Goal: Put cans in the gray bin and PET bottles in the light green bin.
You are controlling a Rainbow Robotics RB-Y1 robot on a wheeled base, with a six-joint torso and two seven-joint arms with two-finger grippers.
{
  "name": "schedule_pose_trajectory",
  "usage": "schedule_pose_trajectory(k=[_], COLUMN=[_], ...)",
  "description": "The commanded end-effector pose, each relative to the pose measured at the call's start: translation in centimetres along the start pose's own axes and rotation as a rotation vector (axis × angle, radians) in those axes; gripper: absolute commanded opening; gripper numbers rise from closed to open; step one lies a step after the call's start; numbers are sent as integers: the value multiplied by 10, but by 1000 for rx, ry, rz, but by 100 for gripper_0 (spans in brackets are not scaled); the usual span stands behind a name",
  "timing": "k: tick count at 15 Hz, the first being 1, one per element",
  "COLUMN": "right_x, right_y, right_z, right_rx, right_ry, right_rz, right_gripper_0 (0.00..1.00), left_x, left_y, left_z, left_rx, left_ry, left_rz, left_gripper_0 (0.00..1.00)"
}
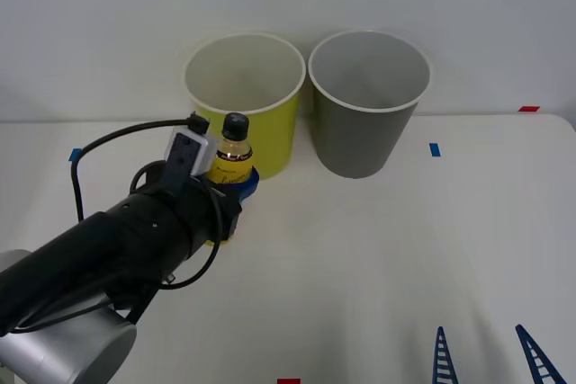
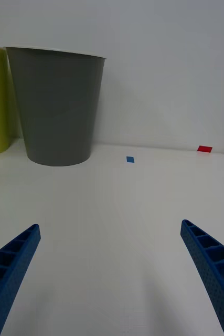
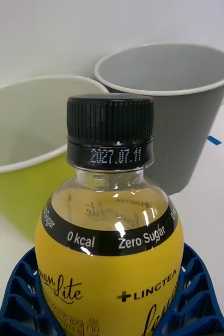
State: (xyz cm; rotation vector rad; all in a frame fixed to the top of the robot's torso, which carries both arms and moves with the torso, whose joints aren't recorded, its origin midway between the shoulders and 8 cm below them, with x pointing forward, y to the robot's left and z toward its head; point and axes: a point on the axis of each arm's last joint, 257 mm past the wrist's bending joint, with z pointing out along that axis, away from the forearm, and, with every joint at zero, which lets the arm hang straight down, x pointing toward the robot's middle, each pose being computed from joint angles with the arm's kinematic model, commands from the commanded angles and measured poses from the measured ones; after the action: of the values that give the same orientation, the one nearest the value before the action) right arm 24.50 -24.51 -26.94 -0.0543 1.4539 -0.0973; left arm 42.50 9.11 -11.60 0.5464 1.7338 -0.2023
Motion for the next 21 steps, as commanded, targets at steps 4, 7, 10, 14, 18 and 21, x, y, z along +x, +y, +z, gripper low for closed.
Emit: schedule_pose_trajectory(k=[4,7,10,14,18,21], right_x=[0,0,0,0,0,0], right_y=[0,0,0,0,0,0], right_z=[0,0,0,0,0,0], right_rx=[0,0,0,0,0,0], right_ry=[0,0,0,0,0,0], right_rz=[0,0,0,0,0,0], right_gripper_0=[93,93,93,93,93,93], left_x=[-67,-102,-137,-178,-199,-196], left_y=[54,65,72,82,87,82], left_z=[-16,-17,-14,15,50,87], left_rx=[-63,-79,-99,-94,-58,-34], left_ry=[-19,-62,-46,-71,-88,-128], left_rz=[-59,-161,-143,-115,-123,-123], left_gripper_0=[0,0,0,0,0,0])
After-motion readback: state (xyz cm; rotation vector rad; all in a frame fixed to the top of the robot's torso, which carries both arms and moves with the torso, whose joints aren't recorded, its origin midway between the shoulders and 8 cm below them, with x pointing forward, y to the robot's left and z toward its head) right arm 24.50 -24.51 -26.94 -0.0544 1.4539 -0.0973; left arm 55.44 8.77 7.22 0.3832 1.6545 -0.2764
